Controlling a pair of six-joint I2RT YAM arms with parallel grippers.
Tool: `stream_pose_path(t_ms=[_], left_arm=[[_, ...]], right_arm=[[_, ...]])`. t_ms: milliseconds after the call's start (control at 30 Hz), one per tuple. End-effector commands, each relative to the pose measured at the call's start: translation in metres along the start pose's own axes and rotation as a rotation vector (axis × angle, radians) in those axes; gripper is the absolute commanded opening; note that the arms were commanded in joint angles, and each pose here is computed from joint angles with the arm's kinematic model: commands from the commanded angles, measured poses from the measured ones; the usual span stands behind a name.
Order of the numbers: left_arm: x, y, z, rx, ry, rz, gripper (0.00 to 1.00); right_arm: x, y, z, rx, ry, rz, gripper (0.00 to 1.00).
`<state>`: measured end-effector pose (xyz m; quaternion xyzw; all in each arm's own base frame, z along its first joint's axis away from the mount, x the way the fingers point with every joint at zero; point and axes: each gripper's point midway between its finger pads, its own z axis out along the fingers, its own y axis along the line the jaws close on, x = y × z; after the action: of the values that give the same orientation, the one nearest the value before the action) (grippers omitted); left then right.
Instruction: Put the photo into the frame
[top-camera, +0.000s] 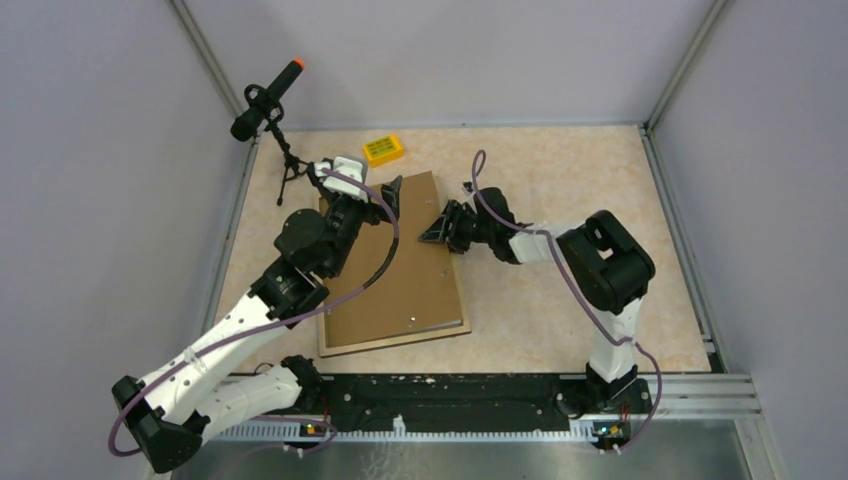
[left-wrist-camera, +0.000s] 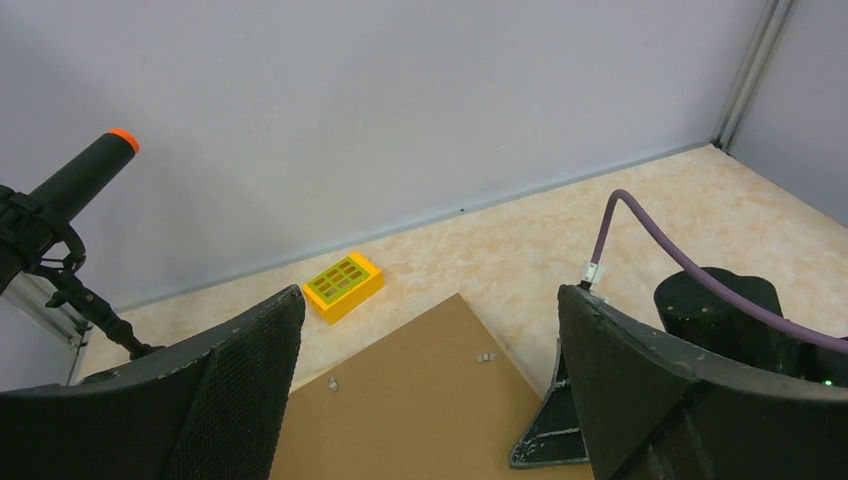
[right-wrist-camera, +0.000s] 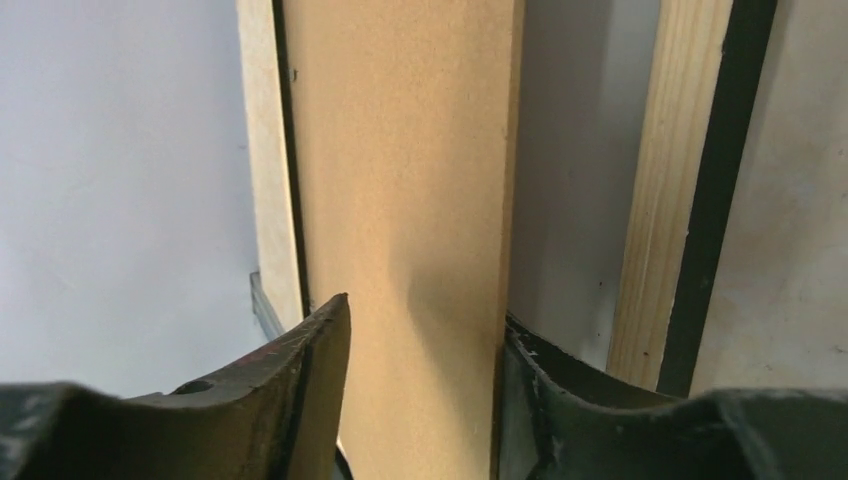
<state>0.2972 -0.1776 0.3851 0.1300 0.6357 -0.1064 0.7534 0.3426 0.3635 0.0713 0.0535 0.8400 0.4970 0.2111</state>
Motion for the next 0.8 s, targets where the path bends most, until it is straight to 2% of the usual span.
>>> stream_pose_path(t_ms=[0,200,367,533,767], left_arm=[[-0.013,0.0,-0.001,0.004,-0.039,-0.034,0.99],[-0.014,0.001,-0.002,0.001,-0.042,-0.036,0.99],[-0.014,0.001,-0.001,0.001,-0.042,-0.034,0.99],[-0.016,0.003,-0.002,-0.003,-0.045,-0.032,0.99],[-0.016,0.003,-0.002,-0.001,-0.044,-0.035,0.99]], right_arm=[[-0.018,0.036,-0.007,0.0,-0.046,-0.161,0.52],[-0.024,0.033,-0.011,0.104,-0.048,-0.259,0.66],[-0.029,0.036,-0.016,0.15,-0.04,-0.328,0.71],[-0.027,0.045,-0.016,0.113,0.001,-0.386,0.74],[-0.015,0.039,0.0,0.123,0.064,-0.381,0.78]])
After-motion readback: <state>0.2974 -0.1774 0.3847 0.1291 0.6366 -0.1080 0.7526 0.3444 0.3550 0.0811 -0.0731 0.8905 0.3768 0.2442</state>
